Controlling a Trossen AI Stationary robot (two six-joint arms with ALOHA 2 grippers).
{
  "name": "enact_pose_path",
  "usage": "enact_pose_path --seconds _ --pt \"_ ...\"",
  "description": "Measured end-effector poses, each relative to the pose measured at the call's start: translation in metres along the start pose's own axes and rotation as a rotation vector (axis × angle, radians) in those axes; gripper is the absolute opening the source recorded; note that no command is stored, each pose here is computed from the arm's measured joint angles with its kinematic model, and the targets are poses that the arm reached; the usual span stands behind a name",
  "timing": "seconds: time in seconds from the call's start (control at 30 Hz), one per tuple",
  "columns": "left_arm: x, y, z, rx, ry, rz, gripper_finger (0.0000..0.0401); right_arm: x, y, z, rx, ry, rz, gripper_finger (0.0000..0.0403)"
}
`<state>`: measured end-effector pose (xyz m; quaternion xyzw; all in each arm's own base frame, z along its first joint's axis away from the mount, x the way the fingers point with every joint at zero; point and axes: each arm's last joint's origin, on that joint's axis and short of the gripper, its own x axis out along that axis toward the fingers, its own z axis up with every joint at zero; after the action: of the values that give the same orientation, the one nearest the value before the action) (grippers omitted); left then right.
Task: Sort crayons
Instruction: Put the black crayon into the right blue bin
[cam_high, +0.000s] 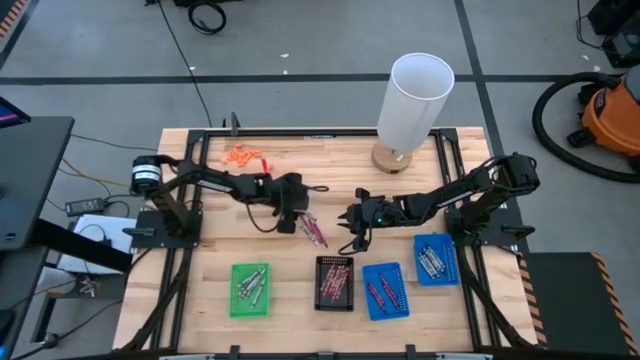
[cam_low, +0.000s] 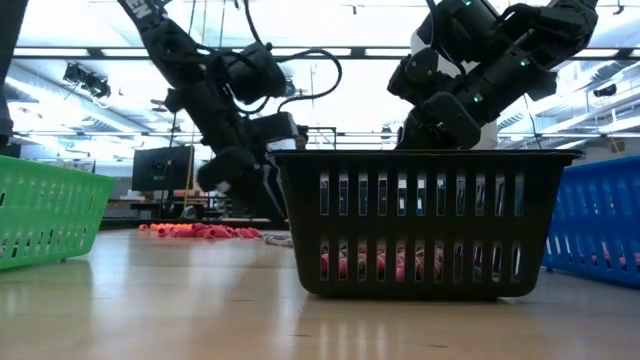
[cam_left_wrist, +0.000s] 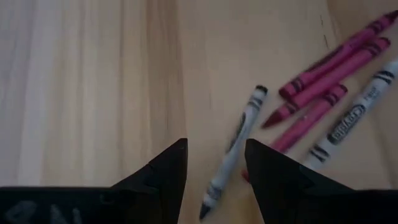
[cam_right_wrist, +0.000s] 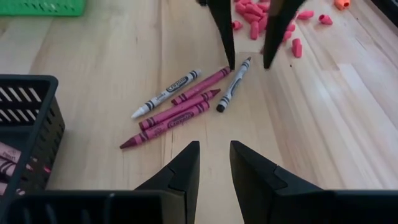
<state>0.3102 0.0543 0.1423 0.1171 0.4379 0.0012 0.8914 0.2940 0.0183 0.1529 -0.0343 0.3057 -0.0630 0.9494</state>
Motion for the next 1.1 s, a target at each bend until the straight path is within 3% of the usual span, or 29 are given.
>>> enact_pose_path --seconds 0.23,0.5,0.9,1.1 --pt "0.014 -0.002 -0.001 0.053 0.012 -0.026 0.0171 0.0 0.0 0.0 -0.001 0.004 0.001 0.0098" --pt "0.019 0.005 -0.009 -0.003 0.028 -0.083 0.0166 0.0 0.0 0.0 -0.006 -0.004 0.004 0.0098" --pt "0.018 0.009 -0.014 -0.035 0.043 -0.13 0.0038 0.0 0.0 0.0 -0.007 -0.003 0.003 0.0098" --pt "0.017 0.004 -0.011 0.004 0.061 -0.077 0.0015 0.0 0.0 0.0 -0.007 -0.001 0.003 0.0098"
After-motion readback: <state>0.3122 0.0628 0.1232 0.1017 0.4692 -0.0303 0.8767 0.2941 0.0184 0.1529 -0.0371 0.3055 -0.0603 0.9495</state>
